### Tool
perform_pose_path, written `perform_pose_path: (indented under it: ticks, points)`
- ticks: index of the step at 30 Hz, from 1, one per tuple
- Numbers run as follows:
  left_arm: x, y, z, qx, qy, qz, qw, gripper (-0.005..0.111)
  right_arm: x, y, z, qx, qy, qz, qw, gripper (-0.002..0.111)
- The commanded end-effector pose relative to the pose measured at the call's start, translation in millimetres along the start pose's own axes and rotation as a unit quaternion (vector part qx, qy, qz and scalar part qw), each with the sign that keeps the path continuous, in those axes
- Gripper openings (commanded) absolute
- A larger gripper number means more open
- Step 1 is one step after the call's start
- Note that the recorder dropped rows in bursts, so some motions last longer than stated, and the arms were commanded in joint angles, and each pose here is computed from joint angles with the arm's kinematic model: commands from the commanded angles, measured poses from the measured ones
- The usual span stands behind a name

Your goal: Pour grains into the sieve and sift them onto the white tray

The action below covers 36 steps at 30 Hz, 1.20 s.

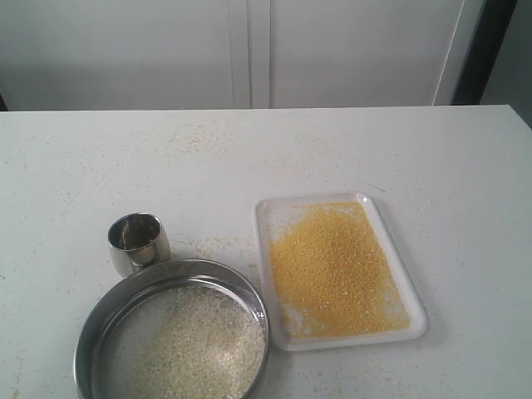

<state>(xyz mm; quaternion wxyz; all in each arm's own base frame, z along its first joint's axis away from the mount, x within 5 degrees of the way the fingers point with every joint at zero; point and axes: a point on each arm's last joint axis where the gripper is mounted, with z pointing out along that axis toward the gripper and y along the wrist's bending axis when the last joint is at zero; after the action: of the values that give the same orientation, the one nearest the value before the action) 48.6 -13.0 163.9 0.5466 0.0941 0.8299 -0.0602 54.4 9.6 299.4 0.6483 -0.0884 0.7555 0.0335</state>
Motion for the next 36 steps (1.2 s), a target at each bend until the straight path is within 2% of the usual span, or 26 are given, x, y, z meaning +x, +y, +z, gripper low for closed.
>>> perform_pose_path:
  ticks: [1, 17, 36]
  points:
    - [1, -0.3, 0, 0.001, 0.000, -0.008, 1.000, 0.000, 12, 0, 3, 0.005, 0.008, 0.019, 1.000, 0.000]
    - [1, -0.3, 0, 0.001, 0.000, -0.008, 1.000, 0.000, 59, 3, 1, 0.007, -0.016, 0.019, 1.000, 0.000]
    - [1, -0.3, 0, 0.001, 0.000, -0.007, 1.000, 0.000, 107, 6, 17, 0.007, 0.000, 0.019, 1.000, 0.000]
